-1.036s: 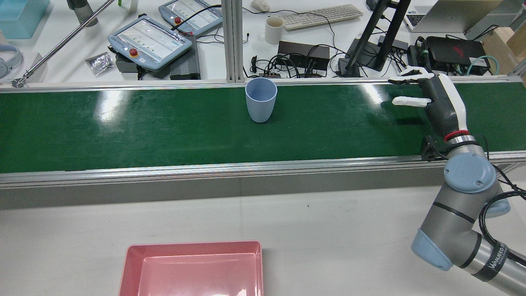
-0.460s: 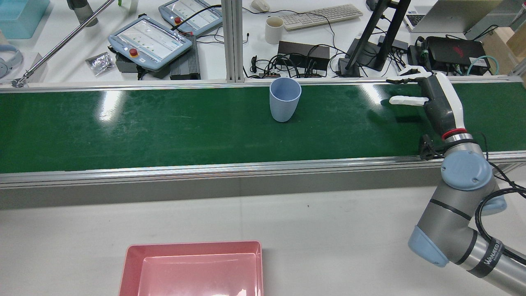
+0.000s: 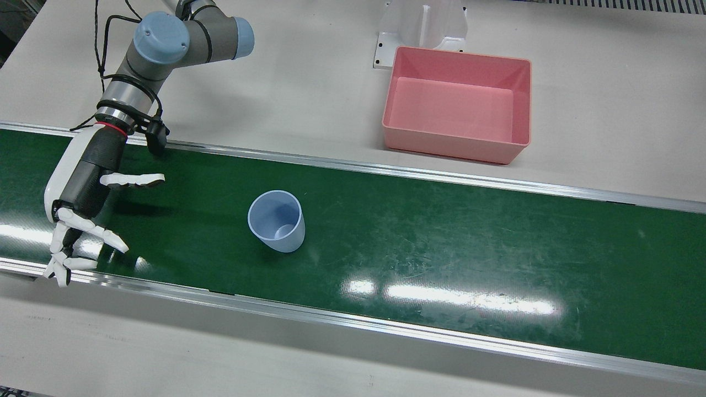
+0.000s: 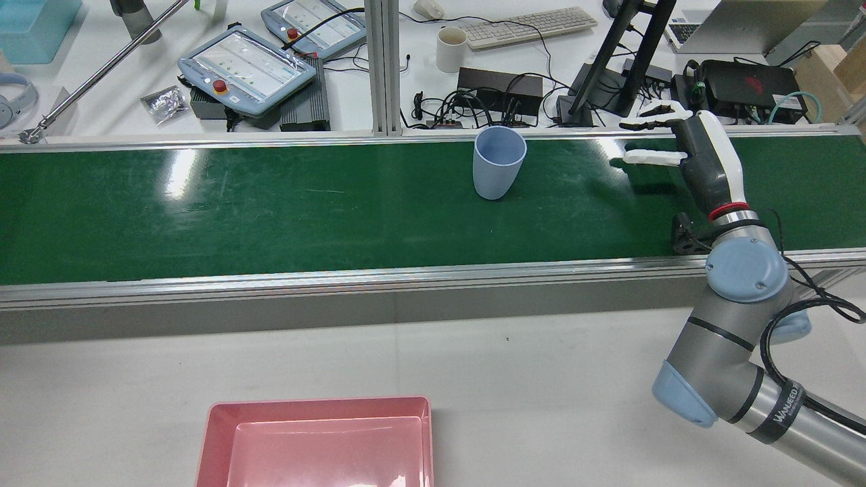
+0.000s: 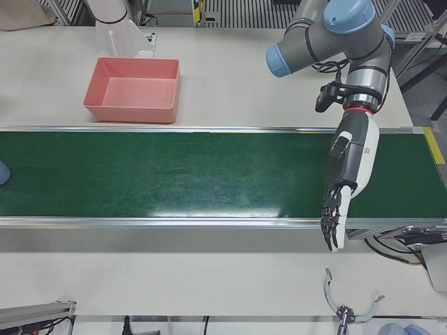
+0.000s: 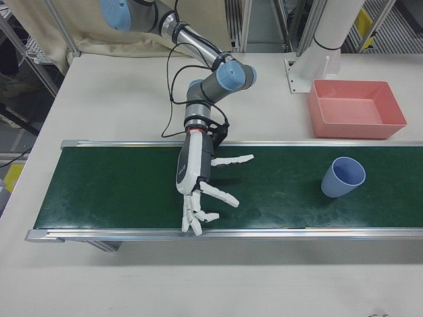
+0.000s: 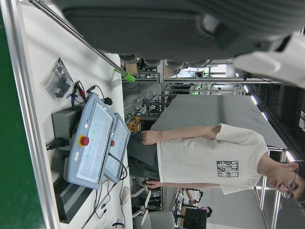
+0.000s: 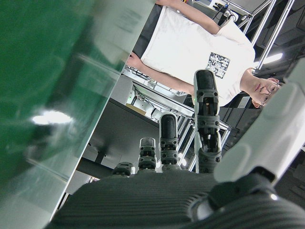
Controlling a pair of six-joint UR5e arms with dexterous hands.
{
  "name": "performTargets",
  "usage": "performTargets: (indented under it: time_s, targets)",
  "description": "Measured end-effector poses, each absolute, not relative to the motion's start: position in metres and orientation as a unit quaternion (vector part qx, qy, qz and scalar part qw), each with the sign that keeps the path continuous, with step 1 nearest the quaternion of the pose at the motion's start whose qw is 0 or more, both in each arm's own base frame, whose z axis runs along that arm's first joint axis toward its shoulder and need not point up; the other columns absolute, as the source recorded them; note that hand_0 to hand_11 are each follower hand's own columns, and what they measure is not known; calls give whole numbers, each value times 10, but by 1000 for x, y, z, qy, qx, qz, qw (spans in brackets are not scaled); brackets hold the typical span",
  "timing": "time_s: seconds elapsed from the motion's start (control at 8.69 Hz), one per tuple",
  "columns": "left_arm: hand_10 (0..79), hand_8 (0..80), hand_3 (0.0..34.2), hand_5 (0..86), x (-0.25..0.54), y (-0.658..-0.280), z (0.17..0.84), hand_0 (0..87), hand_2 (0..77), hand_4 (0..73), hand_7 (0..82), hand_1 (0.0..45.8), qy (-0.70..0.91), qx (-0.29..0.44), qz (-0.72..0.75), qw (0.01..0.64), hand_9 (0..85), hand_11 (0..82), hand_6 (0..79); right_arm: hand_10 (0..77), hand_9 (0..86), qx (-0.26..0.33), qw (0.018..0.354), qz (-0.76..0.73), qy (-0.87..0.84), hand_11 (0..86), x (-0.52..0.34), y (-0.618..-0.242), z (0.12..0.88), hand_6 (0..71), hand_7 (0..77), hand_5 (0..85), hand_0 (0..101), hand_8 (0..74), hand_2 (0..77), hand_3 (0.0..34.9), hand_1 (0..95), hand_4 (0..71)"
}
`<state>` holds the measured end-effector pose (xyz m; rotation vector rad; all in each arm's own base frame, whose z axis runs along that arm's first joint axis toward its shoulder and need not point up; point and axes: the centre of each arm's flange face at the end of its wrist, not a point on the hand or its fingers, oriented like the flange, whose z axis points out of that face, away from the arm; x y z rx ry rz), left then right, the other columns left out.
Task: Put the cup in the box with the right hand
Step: 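Close the right hand around the pale blue cup on the belt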
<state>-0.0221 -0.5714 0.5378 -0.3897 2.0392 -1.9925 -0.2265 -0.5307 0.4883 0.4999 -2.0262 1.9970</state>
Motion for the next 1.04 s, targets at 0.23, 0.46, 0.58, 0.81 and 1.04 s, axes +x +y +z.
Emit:
performTargets:
  time_s: [0.23,0.46,0.58,0.81,1.04]
  targets:
    - [0,0,0,0,-22,-571,538,0,5,0,0,5,702,-134,-686,132,0,0,0,22,180,172,126,686,-696,22,-225,-529,488,109,524,11,421,60,11,0,5,513]
    - [0,0,0,0,-22,-571,538,0,5,0,0,5,702,-134,-686,132,0,0,0,22,180,172,130,687,-694,22,-224,-523,493,98,496,5,421,60,11,0,5,518]
    - [0,0,0,0,-22,-571,538,0,5,0,0,5,702,-134,-686,132,0,0,0,22,175,170,133,687,-694,22,-226,-520,494,98,475,5,423,60,11,0,5,518]
    - [0,0,0,0,-22,-571,538,0,5,0,0,5,702,-134,-686,132,0,0,0,22,169,168,136,687,-694,22,-229,-517,494,98,475,5,421,44,11,0,5,518]
    - [0,0,0,0,-22,-571,538,0,5,0,0,5,702,-134,-686,132,0,0,0,16,169,169,138,686,-695,22,-231,-517,493,98,458,5,421,49,11,0,5,513]
